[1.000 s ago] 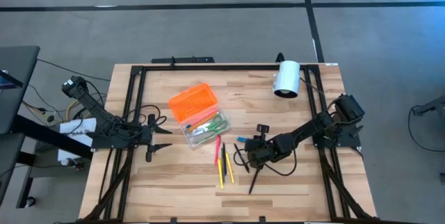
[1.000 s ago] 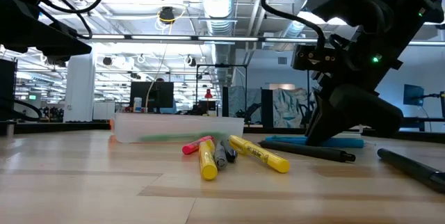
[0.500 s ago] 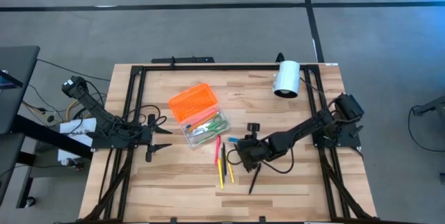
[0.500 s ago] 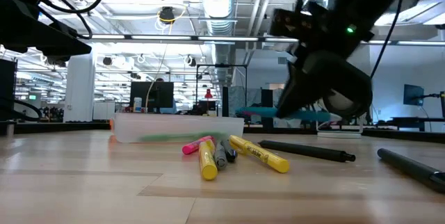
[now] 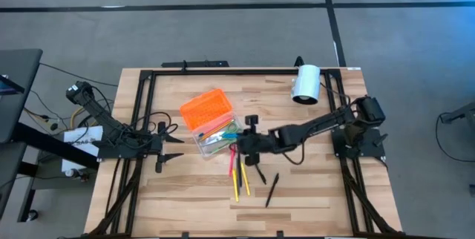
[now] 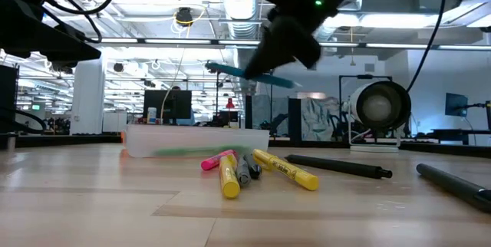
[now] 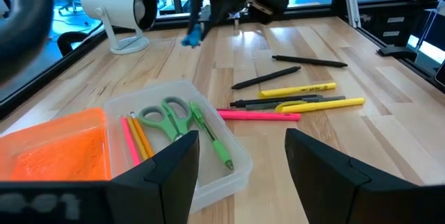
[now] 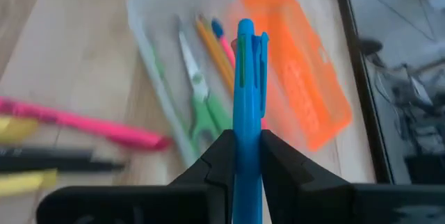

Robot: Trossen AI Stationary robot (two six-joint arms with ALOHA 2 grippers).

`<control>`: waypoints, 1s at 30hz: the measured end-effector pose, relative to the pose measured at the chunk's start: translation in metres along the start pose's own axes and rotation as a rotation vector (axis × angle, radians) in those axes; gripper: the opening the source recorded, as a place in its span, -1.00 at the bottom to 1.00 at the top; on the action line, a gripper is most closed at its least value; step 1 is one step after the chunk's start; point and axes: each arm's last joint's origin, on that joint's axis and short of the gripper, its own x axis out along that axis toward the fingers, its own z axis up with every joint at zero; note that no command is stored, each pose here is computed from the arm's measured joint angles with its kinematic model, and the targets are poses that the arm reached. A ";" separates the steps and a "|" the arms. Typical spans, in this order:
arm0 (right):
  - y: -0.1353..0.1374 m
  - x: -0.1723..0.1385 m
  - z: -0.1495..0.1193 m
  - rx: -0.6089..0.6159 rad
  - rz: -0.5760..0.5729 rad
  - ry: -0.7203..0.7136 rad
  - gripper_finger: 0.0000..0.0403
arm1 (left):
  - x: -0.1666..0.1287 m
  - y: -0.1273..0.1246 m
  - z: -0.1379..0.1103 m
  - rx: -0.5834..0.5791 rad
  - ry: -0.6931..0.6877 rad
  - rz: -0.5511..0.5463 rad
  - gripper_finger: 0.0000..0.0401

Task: Pick & place school supplies into a supply box
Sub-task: Put the blue pen into the supply box

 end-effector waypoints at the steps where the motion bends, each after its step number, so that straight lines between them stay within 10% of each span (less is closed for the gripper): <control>1: -0.005 0.002 0.002 -0.001 0.010 -0.022 -0.80 | 0.000 0.000 0.000 -0.001 -0.001 0.000 0.02; 19: -0.056 0.024 0.003 0.110 0.110 -0.229 -0.79 | 0.000 -0.001 0.006 0.003 -0.046 -0.006 0.02; 30: -0.035 0.073 -0.011 0.092 0.129 -0.212 -0.79 | 0.000 -0.001 0.006 0.004 -0.052 -0.007 0.02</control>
